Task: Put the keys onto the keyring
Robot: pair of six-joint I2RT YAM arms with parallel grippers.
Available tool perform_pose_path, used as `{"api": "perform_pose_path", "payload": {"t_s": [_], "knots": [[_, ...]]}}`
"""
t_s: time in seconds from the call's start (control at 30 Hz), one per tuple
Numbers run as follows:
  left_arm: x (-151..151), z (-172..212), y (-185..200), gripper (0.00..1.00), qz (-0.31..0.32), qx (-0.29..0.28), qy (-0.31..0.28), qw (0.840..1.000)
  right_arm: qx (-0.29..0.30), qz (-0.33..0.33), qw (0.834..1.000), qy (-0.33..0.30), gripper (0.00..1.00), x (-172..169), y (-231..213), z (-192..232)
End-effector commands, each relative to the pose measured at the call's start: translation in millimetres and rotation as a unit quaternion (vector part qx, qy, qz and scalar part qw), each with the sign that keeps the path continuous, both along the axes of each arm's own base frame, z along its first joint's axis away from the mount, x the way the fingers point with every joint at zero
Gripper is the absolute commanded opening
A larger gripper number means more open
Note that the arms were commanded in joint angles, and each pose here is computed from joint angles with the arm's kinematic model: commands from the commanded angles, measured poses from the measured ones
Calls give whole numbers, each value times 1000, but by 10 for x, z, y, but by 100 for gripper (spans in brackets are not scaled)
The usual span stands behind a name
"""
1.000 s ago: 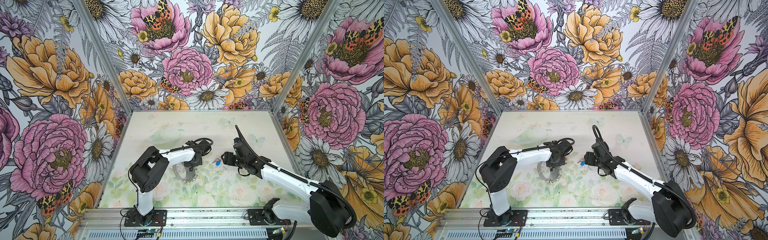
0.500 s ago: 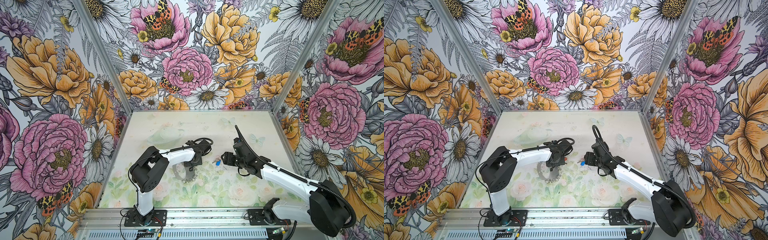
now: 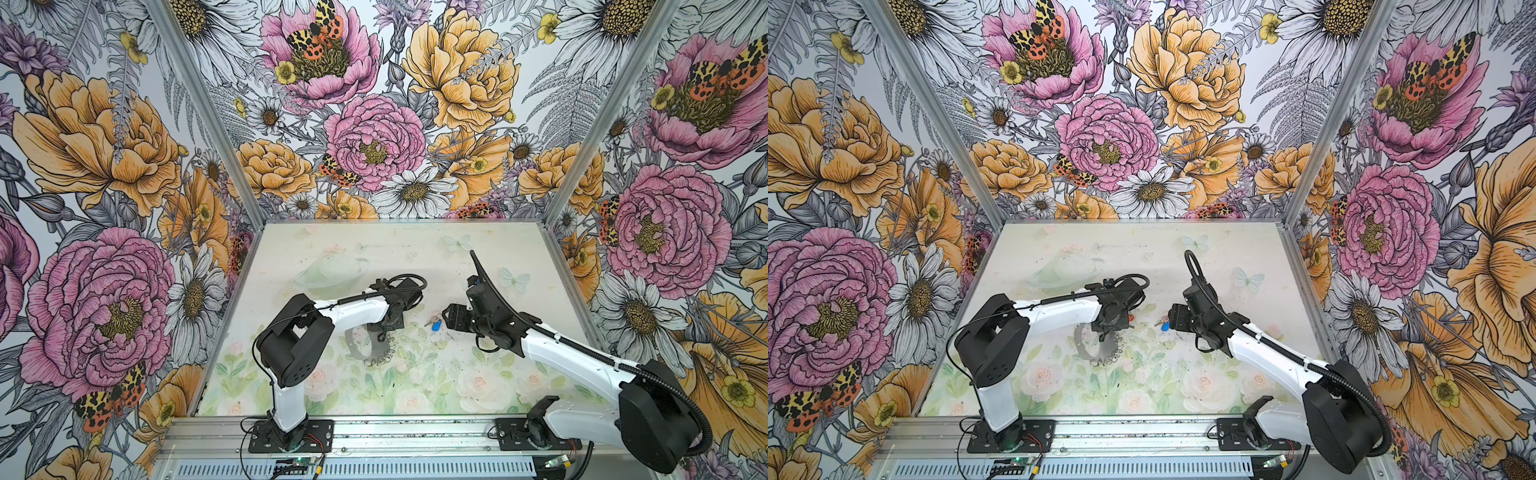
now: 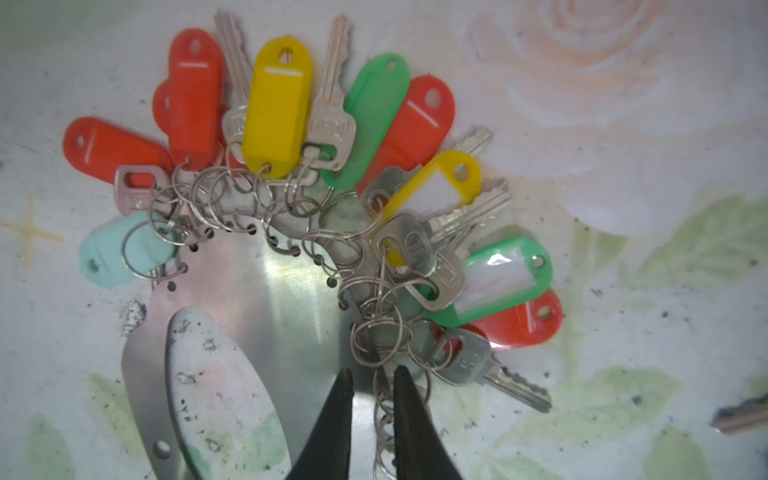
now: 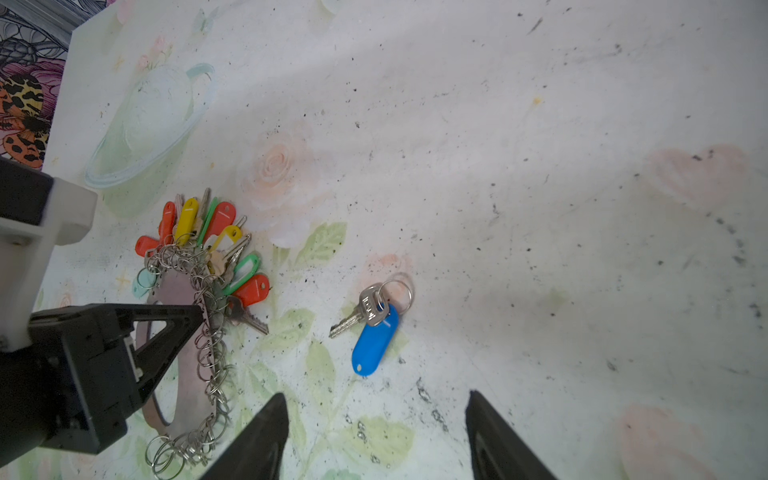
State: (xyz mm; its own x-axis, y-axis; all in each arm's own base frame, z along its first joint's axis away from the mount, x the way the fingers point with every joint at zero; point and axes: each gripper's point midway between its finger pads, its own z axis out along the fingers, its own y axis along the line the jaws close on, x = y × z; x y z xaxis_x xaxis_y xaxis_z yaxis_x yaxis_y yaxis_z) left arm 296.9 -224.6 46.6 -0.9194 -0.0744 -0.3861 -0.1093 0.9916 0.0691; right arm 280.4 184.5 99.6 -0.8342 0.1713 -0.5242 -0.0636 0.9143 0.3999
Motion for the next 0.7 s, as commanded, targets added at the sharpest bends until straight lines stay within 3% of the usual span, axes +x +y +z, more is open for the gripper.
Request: {"api": "perform_pose_path", "payload": {"t_s": [0.0, 0.17, 0.37, 0.67], "knots": [[71, 262, -40, 22, -37, 21, -37, 998, 9, 8, 1000, -14, 68, 56, 76, 81], [56, 159, -154, 27, -106, 58, -10, 993, 10, 7, 1000, -16, 68, 58, 74, 96], [-18, 56, -313, 34, -168, 63, 21, 983, 11, 1, 1000, -23, 68, 41, 37, 125], [-5, -77, -284, 36, -195, 117, 44, 973, 12, -2, 999, -30, 68, 34, 15, 157]]}}
